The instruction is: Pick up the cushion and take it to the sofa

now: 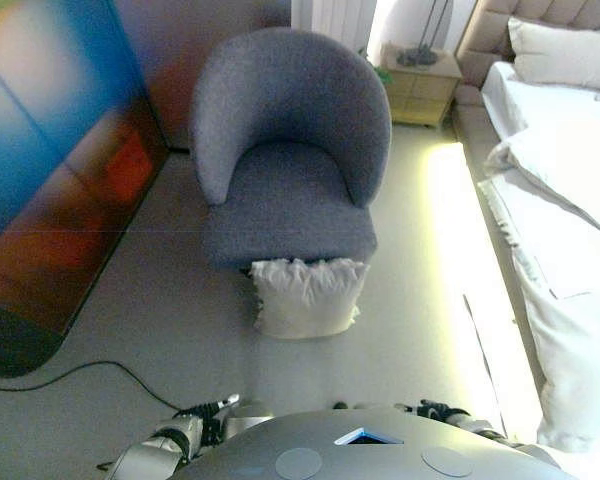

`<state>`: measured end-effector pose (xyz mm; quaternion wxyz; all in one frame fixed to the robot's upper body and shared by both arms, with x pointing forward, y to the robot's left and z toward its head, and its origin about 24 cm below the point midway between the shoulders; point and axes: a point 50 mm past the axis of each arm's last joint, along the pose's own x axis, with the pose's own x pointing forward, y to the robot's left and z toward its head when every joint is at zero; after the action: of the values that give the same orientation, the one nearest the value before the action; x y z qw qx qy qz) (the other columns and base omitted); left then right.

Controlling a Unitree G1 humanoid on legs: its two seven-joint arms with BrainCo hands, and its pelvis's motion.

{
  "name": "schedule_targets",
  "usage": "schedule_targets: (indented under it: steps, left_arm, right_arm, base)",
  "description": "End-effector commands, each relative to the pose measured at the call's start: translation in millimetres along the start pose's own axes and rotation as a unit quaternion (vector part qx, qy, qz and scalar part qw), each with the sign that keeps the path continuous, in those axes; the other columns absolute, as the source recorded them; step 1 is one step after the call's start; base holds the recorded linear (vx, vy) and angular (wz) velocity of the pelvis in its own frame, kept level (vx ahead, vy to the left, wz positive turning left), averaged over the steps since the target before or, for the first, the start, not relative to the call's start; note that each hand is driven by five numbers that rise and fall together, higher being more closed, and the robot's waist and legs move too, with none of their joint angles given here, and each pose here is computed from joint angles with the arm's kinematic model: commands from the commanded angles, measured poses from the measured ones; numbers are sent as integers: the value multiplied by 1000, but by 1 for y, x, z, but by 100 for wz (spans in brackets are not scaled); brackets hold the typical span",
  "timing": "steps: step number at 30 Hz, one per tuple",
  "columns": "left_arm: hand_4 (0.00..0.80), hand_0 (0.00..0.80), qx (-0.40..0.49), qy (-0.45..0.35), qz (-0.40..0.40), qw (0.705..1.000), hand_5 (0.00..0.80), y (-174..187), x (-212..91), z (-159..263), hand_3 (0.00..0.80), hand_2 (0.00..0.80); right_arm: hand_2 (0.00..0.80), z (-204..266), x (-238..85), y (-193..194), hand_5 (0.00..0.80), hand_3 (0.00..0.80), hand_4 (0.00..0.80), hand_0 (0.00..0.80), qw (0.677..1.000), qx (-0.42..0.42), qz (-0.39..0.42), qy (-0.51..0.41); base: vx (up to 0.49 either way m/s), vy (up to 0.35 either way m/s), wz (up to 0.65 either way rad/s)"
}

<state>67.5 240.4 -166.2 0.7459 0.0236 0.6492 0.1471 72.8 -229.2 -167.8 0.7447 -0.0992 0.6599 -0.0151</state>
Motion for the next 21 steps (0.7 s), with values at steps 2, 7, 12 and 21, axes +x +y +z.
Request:
schedule_targets:
  steps: [2,7,12,21]
  left_arm:
    - [0,0,-5,-4,-30,1000,0,-23,-1,-4,0,0]
    - [0,0,1,40,-26,999,0,-18,-1,-25,0,0]
    - [0,0,-5,76,-21,997,0,-12,-1,-44,0,0]
    - [0,0,-1,72,-8,997,0,-5,-1,-38,0,0]
  right_arm:
    - [0,2,-1,-10,0,0,0,0,1000,15,-10,9]
    - [0,-5,-1,-14,0,0,0,0,1000,12,-14,17]
    - [0,-22,-1,-11,0,0,0,0,998,34,-14,60]
    - [0,-26,0,-2,0,0,0,0,995,79,-19,59]
  base:
    - [228,25,-14]
    - [412,53,-16]
    - [557,103,25]
    - [643,200,-13]
